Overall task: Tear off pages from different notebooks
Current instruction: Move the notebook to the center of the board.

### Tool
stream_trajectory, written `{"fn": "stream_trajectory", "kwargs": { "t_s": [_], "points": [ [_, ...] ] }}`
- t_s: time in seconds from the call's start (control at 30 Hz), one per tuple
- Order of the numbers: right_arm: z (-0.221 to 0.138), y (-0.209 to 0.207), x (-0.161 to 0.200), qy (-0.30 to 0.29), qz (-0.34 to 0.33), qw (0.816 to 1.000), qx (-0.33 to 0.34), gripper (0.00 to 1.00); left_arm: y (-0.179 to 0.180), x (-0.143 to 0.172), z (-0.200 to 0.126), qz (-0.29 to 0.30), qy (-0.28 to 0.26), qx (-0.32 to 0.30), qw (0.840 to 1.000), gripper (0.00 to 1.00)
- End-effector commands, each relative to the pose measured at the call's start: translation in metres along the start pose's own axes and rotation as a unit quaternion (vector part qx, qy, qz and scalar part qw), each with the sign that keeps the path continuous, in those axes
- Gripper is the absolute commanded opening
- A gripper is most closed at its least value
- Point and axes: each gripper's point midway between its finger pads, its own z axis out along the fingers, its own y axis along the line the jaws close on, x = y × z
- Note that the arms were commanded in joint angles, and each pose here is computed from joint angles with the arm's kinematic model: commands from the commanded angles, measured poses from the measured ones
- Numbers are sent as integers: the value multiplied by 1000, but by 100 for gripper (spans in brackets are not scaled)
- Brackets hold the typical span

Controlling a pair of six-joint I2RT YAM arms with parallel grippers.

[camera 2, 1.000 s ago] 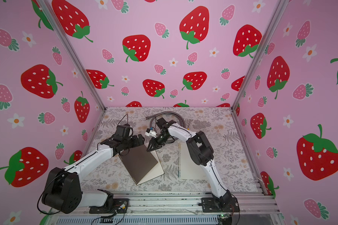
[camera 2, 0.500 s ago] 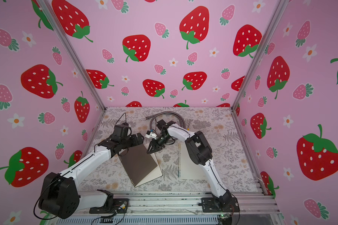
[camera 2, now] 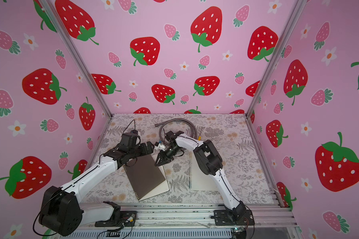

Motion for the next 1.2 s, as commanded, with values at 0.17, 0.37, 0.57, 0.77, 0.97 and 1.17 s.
{"fn": "stream_trajectory", "kwargs": {
  "t_s": [0.17, 0.37, 0.57, 0.77, 0.97, 1.17],
  "points": [
    [-2, 26, -13, -9, -35, 998, -47, 34, 7, 2, -7, 2, -13, -16, 1000, 100],
    [-2, 31, -16, -10, -40, 996, -74, 37, 12, 6, -12, 2, -17, -22, 1000, 100],
    [5, 32, -23, -3, -43, 996, -81, 37, 12, 4, -14, 2, -20, -22, 1000, 99],
    [11, 25, -23, 4, -34, 997, -76, 35, 12, 5, -17, -3, -24, -19, 1000, 95],
    [17, 13, -17, 17, -25, 998, -53, 35, 17, 9, -20, -7, -29, -24, 999, 92],
    [20, -3, -1, 34, -14, 999, -17, 34, 35, 18, -25, -15, -29, -62, 998, 91]
  ]
}}
